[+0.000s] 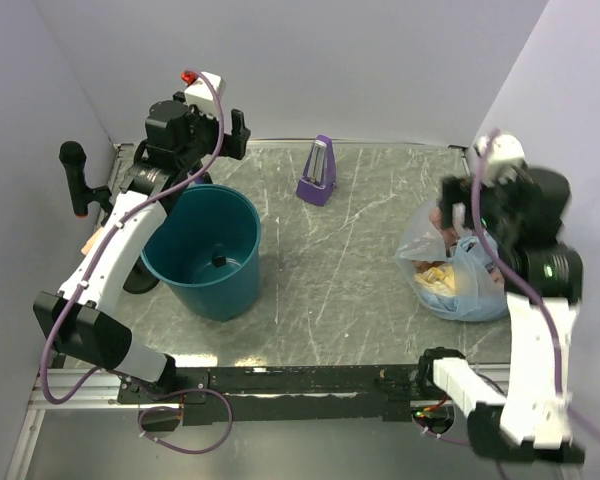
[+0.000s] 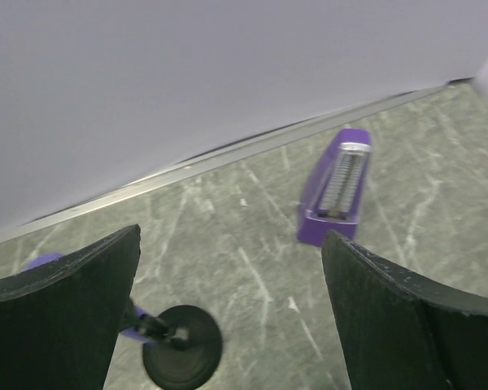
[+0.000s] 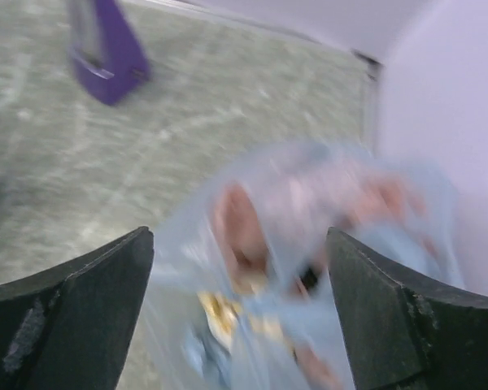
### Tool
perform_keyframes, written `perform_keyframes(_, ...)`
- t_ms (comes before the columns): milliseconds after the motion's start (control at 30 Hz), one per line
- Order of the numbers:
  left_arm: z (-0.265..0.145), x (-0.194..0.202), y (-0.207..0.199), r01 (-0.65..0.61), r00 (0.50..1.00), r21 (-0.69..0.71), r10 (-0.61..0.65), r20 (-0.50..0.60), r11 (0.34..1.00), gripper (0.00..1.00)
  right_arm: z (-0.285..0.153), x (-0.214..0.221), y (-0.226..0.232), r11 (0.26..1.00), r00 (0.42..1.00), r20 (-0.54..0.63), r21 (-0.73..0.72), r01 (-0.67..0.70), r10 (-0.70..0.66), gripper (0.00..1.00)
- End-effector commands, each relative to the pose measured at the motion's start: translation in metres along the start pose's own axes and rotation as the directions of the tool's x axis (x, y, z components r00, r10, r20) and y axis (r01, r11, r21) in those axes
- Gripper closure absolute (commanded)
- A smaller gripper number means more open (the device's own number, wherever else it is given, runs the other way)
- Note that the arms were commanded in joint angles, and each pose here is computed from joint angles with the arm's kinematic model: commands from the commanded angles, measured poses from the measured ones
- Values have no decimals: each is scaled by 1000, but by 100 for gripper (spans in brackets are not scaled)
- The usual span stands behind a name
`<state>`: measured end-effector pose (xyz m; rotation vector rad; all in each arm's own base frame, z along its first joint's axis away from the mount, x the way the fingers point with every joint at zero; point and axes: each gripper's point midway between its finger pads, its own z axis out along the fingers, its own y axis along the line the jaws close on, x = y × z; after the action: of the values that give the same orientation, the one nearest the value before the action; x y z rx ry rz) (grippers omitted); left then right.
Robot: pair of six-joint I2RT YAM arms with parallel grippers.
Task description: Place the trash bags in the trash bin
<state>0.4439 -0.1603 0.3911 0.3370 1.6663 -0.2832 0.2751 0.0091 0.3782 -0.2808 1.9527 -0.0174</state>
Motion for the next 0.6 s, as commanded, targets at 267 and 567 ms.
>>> perform_keyframes(267,-9,-6,-53,96,995,258,-98,-6,961,3,-22,70,-24,989,963,-246,123,-79,107,35)
perform_keyframes(567,-1,4,-62,158,987,294,-153,-42,943,2,-20,57,-84,921,947,-273,386,-52,168,41)
